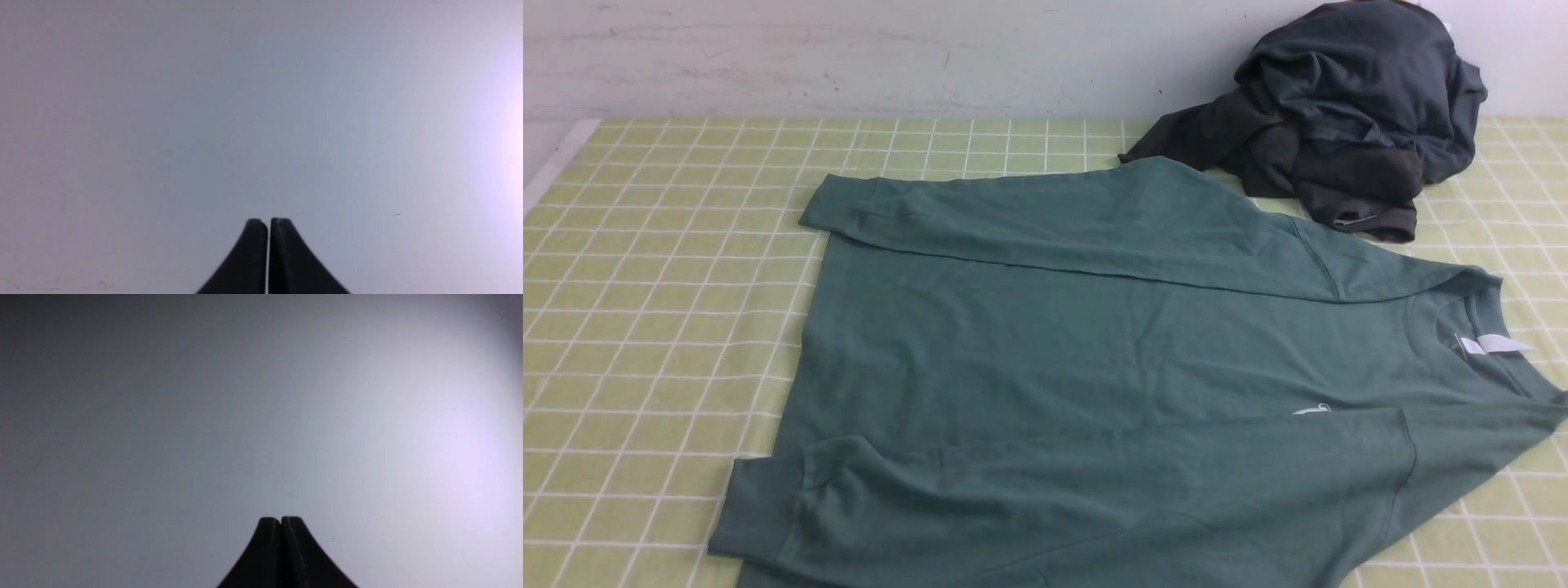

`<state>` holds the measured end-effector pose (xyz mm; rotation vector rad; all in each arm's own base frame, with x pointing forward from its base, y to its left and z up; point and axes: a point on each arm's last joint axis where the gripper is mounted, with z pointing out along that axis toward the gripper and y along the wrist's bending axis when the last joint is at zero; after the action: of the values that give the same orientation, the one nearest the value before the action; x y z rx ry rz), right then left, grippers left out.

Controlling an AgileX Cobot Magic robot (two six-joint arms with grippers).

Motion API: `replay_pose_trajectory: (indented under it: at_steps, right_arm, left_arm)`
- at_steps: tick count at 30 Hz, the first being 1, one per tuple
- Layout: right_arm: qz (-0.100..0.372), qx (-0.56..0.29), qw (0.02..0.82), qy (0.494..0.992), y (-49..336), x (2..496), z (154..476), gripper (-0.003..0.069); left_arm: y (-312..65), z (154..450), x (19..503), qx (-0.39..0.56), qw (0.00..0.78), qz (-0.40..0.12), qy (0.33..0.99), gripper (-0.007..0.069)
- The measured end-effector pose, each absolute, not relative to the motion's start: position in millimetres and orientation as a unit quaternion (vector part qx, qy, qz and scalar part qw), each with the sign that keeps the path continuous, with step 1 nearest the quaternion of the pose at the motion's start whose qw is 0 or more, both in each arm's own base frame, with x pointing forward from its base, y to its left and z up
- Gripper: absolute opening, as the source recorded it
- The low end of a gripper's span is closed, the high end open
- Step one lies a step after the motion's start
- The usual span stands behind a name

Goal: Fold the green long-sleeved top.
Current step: Use the left arm to clamp the cuff closest to it

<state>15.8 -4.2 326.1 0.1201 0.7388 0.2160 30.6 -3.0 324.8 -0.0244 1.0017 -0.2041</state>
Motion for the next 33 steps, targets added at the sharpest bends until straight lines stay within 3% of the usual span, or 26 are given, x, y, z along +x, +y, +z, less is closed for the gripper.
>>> replay_pose_trajectory:
  at_steps: [2,6,11,12,13,14,15,16,19,22,29,33]
  right_arm:
    - [0.092,0.05,0.911,0.398,-2.9,20.3,353.4,-0.0011]
    - [0.053,0.029,0.866,0.497,-0.5,51.5,376.8,-0.0011]
    - [0.045,0.007,0.733,0.678,5.6,109.2,344.5,-0.0011]
    - [0.046,0.005,0.718,0.694,6.3,112.3,340.3,-0.0011]
    - [0.054,-0.007,0.663,0.747,10.5,120.6,325.3,-0.0011]
    - [0.056,-0.01,0.654,0.754,11.6,121.4,323.1,-0.0011]
    - [0.062,-0.029,0.569,0.819,17.3,128.3,302.2,-0.0011]
    - [0.064,-0.042,0.517,0.853,20.6,130.7,290.1,-0.0011]
    - [0.062,-0.082,0.38,0.919,28.7,135.2,260.8,-0.0011]
    - [0.062,-0.108,0.317,0.94,35.9,142.0,245.3,-0.0011]
    - [0.087,-0.101,0.324,0.937,46.6,159.7,237.2,-0.0011]
    - [0.108,-0.089,0.324,0.935,49.9,161.2,236.9,-0.0011]
  left_arm:
    - [-3.3,353.7,37.8,-0.009,0.85,-0.086,0.52,-0.0003]
    - [-6.2,370.0,76.3,-0.01,0.802,-0.078,0.593,-0.0003]
    - [-10.6,325.3,136.9,-0.043,0.641,-0.086,0.761,-0.0003]
    - [-11.0,321.4,140.9,-0.047,0.629,-0.087,0.771,-0.0003]
    - [-12.0,303.6,152.8,-0.061,0.567,-0.087,0.817,-0.0003]
    - [-12.1,300.0,153.9,-0.063,0.554,-0.086,0.826,-0.0003]
    - [-13.1,280.0,164.9,-0.072,0.484,-0.079,0.868,-0.0003]
    - [-13.6,267.1,170.5,-0.072,0.439,-0.071,0.893,-0.0003]
    - [-15.2,233.2,183.6,-0.053,0.323,-0.048,0.944,-0.0003]
    - [-18.2,208.2,198.3,-0.044,0.248,-0.045,0.967,-0.0003]
    - [-23.1,194.9,237.0,-0.024,0.208,-0.046,0.977,0.005]
    - [-25.1,180.2,263.2,-0.006,0.187,-0.039,0.981,0.0162]
